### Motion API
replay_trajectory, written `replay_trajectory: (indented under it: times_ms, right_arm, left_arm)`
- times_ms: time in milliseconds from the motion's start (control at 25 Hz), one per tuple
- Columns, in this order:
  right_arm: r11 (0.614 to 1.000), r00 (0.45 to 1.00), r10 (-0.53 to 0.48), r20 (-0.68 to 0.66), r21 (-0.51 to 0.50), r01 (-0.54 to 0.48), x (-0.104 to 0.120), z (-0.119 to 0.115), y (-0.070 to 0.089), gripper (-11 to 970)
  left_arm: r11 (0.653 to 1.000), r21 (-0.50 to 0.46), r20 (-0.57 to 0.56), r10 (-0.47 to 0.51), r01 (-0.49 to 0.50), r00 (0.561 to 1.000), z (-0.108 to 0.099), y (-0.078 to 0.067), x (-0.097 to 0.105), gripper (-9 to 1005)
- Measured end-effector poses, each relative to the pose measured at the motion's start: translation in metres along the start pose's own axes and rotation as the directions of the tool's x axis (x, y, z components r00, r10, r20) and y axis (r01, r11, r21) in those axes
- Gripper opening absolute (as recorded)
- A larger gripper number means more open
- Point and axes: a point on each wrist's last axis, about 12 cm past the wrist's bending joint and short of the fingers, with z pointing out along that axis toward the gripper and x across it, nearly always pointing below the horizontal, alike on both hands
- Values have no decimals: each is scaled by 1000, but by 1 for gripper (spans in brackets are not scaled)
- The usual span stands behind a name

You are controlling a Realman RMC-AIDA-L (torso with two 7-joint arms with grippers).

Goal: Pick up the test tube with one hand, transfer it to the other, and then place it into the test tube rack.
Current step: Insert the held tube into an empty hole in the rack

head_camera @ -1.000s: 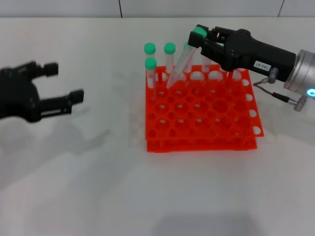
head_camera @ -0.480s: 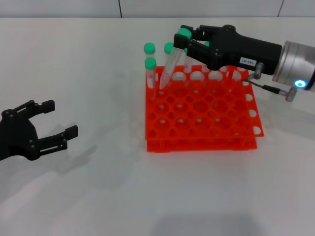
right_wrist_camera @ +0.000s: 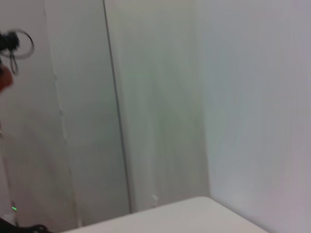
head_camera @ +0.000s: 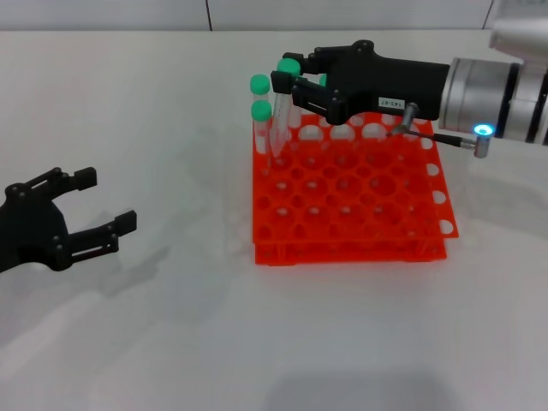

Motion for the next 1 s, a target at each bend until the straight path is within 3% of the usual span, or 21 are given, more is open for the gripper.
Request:
replay_trajectory:
  times_ms: [480, 1000]
  right_arm:
    - [996, 999, -34, -29, 86, 36, 3, -5, -4, 266]
    - [995, 999, -21, -35, 101, 24, 9, -9, -5, 265]
  left_arm:
    - [1000, 1, 7, 5, -5, 1000, 4, 4, -3, 868]
    - [1000, 12, 14, 11, -11, 1000, 8, 5, -7, 868]
